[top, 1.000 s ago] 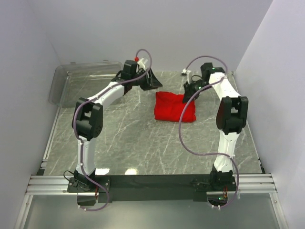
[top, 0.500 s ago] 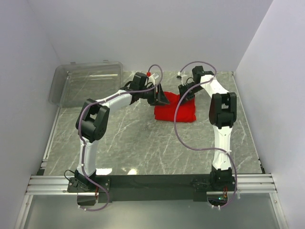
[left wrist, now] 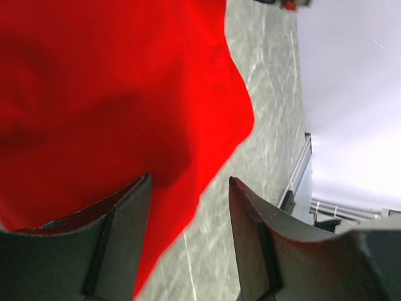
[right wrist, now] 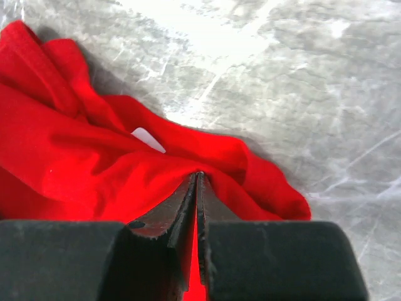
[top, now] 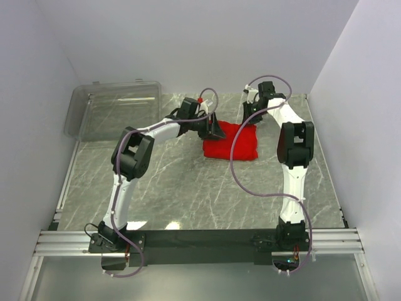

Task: Fold and stack the t-shirts
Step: Fold the tshirt

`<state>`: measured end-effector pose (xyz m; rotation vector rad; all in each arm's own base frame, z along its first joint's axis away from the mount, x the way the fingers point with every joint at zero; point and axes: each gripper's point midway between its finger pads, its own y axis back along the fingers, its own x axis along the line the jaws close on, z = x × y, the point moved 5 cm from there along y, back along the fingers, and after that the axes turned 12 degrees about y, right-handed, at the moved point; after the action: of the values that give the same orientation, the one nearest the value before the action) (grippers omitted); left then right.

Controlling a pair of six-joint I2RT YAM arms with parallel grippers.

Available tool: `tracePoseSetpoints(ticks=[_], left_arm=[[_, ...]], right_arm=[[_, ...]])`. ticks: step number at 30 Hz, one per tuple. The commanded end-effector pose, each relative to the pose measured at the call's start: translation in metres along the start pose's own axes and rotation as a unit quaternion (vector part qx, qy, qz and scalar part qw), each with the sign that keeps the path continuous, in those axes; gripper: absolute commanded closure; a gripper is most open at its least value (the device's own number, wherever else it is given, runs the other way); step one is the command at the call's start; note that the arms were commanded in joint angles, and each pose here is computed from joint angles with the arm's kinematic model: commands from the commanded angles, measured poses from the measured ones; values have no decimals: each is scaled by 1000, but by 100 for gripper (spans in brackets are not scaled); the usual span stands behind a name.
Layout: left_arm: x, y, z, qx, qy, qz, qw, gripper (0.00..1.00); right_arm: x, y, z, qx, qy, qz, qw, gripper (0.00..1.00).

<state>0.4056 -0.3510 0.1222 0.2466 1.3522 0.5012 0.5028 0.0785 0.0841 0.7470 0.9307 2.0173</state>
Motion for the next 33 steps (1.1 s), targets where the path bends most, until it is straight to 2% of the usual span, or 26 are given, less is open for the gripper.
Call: tracePoseSetpoints(ticks=[1,5,9,11,16,20,28,33], left_arm=[[-18,-13,12,0,-25,-30,999,43],[-23,-25,24,-4,-18,-53,998,45],[-2,-39,31,-15,11,-22,1000,47],[5,-41,41,-40,26,-3,999,48],[5,-42,59,-85,60,-29,994,48],[7,-42,66,-97,71,-33,992,49],[12,-40,75,-116,106,-53,986,49],[22,-44,84,-140,132,-38,981,49]], right_arm=[[-12,17,21,-41,-5,-24,999,90],[-8,40,22,-75,13,3,997,88],[5,78,26,-115,45,64,990,86],[17,85,22,-118,75,107,984,86],[52,87,-11,-75,83,180,977,85],[86,66,-58,3,94,217,972,86],[81,48,-110,93,81,182,976,87],[74,41,-119,114,71,162,978,87]])
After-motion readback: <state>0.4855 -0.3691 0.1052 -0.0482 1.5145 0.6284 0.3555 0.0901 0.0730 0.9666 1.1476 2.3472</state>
